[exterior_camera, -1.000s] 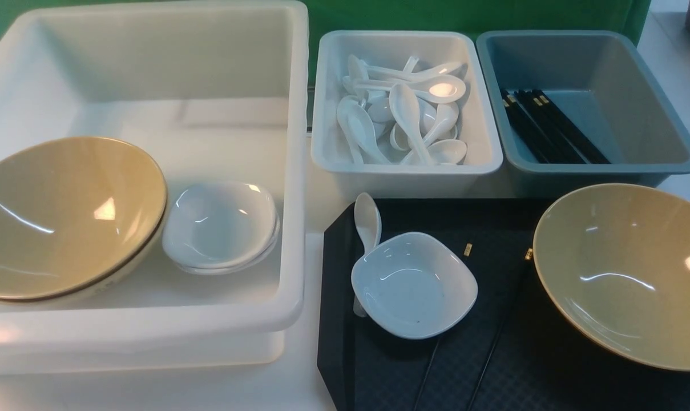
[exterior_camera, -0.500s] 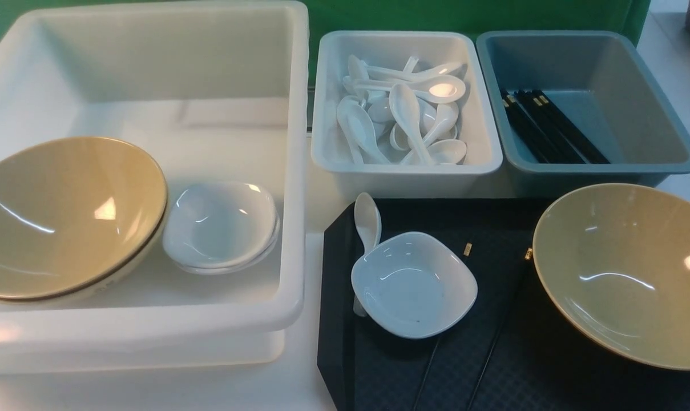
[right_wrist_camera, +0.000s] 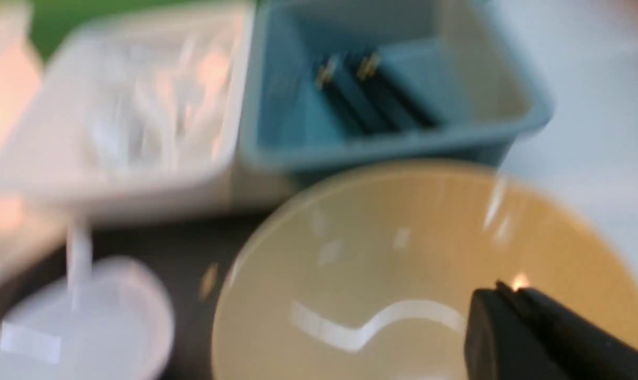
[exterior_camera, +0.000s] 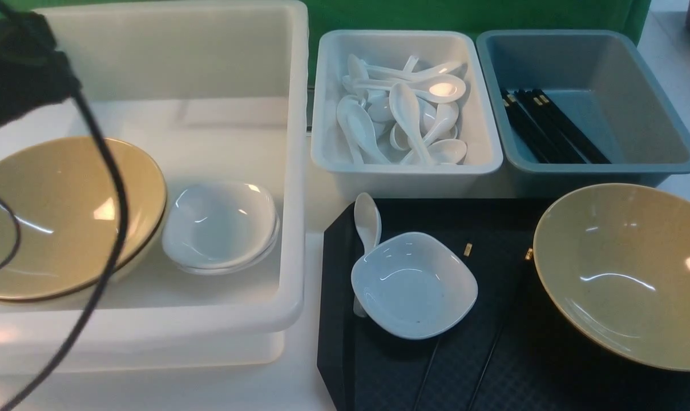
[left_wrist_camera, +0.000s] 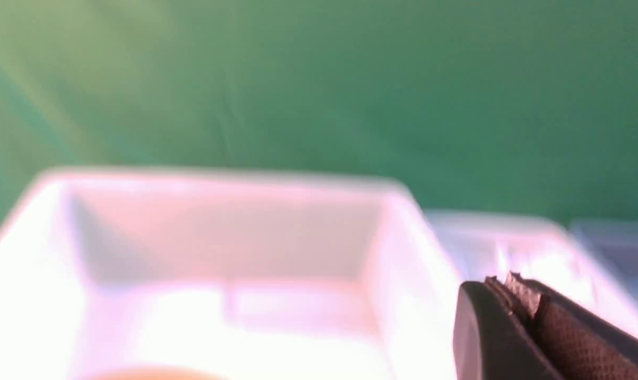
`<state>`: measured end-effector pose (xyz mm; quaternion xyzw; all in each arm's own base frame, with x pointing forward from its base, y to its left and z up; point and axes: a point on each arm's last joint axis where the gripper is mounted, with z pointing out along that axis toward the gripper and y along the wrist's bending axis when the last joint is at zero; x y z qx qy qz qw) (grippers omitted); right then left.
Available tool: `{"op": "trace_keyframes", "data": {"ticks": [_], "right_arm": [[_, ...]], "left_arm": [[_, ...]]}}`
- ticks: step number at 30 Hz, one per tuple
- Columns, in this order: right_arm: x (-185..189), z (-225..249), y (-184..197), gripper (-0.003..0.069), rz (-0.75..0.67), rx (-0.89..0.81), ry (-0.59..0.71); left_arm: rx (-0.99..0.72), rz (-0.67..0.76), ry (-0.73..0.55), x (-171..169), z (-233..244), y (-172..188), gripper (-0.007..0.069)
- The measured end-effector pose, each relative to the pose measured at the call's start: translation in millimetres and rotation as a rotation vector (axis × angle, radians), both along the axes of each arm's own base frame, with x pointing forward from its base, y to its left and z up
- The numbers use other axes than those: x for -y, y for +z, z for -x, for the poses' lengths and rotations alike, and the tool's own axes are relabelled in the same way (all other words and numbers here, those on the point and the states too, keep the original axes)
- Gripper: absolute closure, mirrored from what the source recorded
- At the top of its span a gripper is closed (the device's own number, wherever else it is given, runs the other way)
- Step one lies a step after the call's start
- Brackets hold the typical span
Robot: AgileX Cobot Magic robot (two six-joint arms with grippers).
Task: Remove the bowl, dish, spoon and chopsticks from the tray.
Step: Use the left arm to grab the plate
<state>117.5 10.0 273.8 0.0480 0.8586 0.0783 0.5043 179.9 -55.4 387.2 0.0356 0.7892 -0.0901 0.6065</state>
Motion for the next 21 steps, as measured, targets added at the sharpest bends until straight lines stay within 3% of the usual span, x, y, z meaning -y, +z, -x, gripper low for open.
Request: {"op": "trace_keyframes", "data": {"ticks": [5, 6, 11, 15, 21], "right_arm": [[-11.3, 10.9, -10.3, 0.0628, 0.135, -0.161, 0.193], [-13.1, 12.9, -11.6, 0.0628, 0.183, -0.178, 0.245], [-15.6, 16.6, -14.9, 0.0629, 0.361, -0.190, 0.406], [-15.8, 13.8, -11.9, 0.0629, 0.390, -0.141, 0.413], [-16.0, 11.2, -8.6, 0.0629, 0.364, -0.103, 0.383]], "left_arm": [[-0.285, -0.213, -0.195, 58.4, -17.0, -0.9, 0.0634], [-0.363, -0.263, -0.284, 78.8, -23.2, -3.6, 0.0634], [-0.590, -0.309, -0.598, 145.1, -51.6, -23.4, 0.0634], [-0.668, -0.243, -0.774, 192.4, -82.2, -39.7, 0.0634], [-0.812, -0.197, -0.869, 242.9, -125.9, -80.0, 0.0624]]}}
